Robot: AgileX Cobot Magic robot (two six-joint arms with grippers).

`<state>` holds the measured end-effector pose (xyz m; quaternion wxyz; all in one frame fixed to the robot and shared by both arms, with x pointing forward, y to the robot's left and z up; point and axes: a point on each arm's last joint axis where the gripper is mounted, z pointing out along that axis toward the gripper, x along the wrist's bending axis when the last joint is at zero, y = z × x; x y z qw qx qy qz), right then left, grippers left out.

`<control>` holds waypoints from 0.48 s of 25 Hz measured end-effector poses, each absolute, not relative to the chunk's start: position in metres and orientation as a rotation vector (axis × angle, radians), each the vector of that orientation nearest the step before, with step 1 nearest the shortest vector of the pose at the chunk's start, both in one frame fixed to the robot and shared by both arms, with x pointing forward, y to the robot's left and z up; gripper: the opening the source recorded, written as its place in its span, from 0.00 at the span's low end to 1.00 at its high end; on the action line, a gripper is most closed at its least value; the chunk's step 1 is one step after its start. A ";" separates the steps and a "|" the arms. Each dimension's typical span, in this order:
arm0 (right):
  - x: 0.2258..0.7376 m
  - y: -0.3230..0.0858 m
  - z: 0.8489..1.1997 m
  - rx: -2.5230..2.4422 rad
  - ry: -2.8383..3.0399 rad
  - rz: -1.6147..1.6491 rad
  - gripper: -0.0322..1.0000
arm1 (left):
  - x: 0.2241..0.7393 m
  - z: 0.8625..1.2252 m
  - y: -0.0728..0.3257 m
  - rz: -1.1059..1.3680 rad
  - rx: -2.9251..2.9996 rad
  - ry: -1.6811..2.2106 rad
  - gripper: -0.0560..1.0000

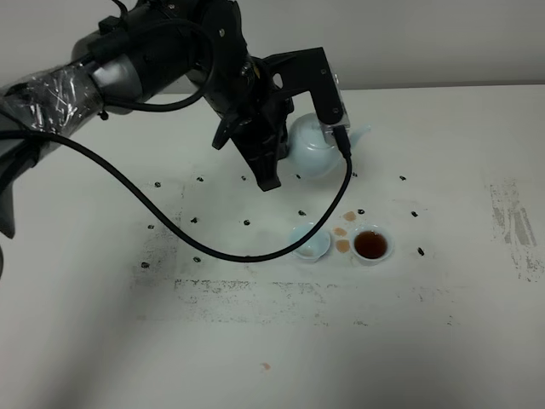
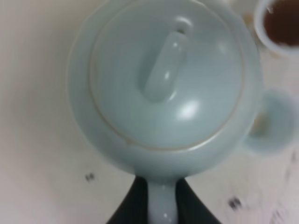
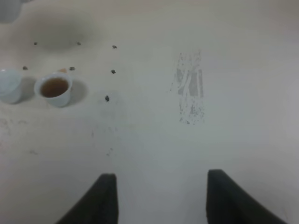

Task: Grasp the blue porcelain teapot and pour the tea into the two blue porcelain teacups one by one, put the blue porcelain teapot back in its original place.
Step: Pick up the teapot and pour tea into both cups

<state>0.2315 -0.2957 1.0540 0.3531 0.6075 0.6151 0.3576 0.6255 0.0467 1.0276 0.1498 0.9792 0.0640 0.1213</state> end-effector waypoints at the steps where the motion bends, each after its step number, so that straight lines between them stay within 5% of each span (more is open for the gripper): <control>1: 0.231 -0.296 1.054 1.571 1.591 0.925 0.43 | 0.625 1.029 0.050 0.335 2.821 0.194 0.09; 12: 0.231 -0.296 1.054 1.571 1.591 0.925 0.43 | 0.607 1.019 0.090 0.351 2.831 0.305 0.09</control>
